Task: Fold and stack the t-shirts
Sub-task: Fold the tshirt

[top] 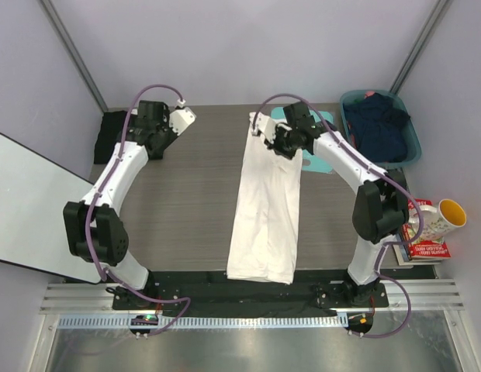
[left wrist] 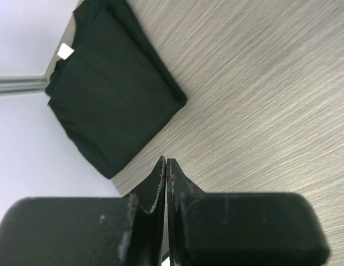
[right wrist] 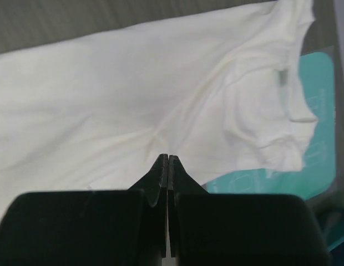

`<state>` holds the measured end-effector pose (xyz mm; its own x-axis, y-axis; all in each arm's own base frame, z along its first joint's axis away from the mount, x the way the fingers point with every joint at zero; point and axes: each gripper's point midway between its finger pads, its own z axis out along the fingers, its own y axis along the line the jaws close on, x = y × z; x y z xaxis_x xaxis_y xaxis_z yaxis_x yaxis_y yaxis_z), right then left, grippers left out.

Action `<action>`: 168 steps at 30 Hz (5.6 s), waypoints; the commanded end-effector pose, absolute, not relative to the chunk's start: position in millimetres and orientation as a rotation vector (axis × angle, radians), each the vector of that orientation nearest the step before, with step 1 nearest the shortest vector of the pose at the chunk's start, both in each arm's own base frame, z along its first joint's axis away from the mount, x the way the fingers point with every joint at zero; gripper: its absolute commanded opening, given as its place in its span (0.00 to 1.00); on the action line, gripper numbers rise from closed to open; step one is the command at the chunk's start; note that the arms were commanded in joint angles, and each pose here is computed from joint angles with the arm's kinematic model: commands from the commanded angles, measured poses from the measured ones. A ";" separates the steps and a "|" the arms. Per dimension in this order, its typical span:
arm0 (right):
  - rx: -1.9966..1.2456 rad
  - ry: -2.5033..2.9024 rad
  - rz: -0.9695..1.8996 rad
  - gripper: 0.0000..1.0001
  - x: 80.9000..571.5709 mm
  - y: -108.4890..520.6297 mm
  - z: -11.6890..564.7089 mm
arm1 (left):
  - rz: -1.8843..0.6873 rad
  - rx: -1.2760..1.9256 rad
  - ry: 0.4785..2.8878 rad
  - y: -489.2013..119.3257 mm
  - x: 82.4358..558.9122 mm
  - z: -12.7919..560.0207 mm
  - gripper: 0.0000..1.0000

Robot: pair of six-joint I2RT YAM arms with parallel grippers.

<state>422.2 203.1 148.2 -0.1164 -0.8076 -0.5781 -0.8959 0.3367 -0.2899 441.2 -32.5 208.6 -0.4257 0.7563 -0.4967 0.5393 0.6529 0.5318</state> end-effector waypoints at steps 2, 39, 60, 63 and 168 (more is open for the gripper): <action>-1.297 1.925 -0.015 0.01 514.5 214.0 136.9 | 0.350 1.050 2.101 -52.6 449.4 206.6 0.00; -1.104 1.441 -0.429 0.01 704.8 275.5 42.7 | 0.405 1.107 2.127 -59.5 490.3 152.6 0.00; -1.020 1.446 -0.425 0.96 580.4 211.8 220.9 | 0.281 1.342 1.728 -120.9 447.1 190.9 1.00; -1.201 1.451 -0.390 1.00 523.2 196.1 208.6 | 0.200 1.461 1.626 -137.6 418.3 189.8 1.00; -2.032 1.199 0.231 0.01 196.1 220.6 81.6 | -0.261 2.139 1.009 -277.7 208.5 97.3 0.00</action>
